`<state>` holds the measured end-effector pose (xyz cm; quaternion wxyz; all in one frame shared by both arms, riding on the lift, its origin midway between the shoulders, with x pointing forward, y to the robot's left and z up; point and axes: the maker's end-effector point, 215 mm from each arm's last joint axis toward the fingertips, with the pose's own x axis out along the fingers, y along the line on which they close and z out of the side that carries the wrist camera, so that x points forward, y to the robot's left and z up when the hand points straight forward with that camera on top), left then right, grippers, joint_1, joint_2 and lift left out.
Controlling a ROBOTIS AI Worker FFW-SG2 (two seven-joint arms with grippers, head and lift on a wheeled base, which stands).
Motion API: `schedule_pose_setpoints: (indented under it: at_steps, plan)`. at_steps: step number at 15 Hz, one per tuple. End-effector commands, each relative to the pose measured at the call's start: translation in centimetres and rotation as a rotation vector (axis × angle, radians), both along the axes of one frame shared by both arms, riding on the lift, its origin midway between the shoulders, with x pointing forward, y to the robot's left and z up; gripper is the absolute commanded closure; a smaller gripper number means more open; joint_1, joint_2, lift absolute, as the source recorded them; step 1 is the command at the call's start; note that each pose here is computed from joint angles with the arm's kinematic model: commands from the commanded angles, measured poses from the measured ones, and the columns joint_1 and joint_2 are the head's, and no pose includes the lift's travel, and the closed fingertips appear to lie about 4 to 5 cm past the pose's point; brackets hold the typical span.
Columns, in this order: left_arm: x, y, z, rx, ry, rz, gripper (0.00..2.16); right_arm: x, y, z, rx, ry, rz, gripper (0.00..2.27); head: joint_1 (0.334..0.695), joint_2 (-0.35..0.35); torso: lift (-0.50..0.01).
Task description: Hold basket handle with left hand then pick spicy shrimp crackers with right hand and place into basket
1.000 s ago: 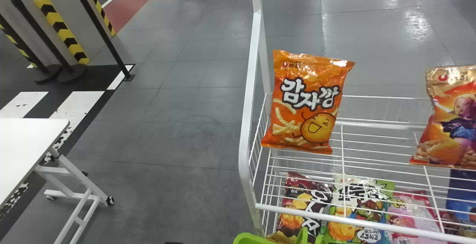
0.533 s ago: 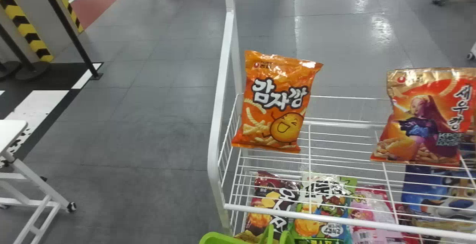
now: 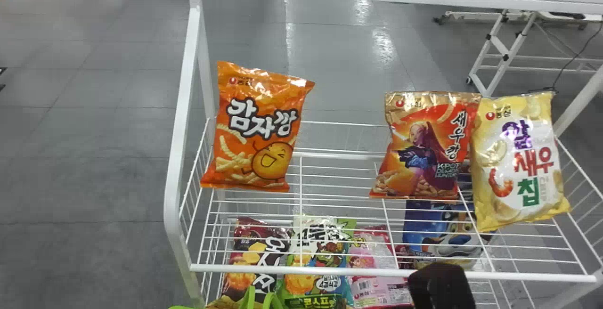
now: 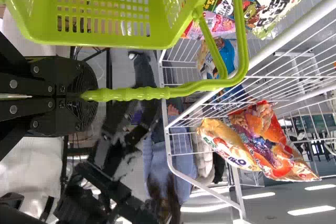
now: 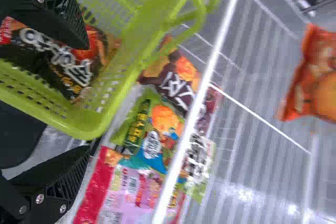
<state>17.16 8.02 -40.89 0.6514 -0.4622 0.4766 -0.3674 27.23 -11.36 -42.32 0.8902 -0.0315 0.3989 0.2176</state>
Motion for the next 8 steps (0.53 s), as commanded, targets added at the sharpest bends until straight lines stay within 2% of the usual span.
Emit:
schedule_pose_setpoints:
  at_steps: [1,5,8]
  plan:
    - [0.0,-0.2,0.0,-0.008,0.003,0.001,1.89,4.1,-0.4,4.0,0.065,-0.175,-0.054,0.15,0.695,-0.099,-0.037]
    - [-0.1,-0.2,-0.1,-0.008,0.006,0.002,1.89,9.9,-3.0,10.3,0.164,-0.479,-0.154,0.15,0.695,-0.107,-0.037]
    - [-0.1,-0.2,-0.1,-0.007,0.006,0.002,1.89,10.9,-5.1,10.8,0.22,-0.548,-0.225,0.15,0.695,-0.152,-0.037]
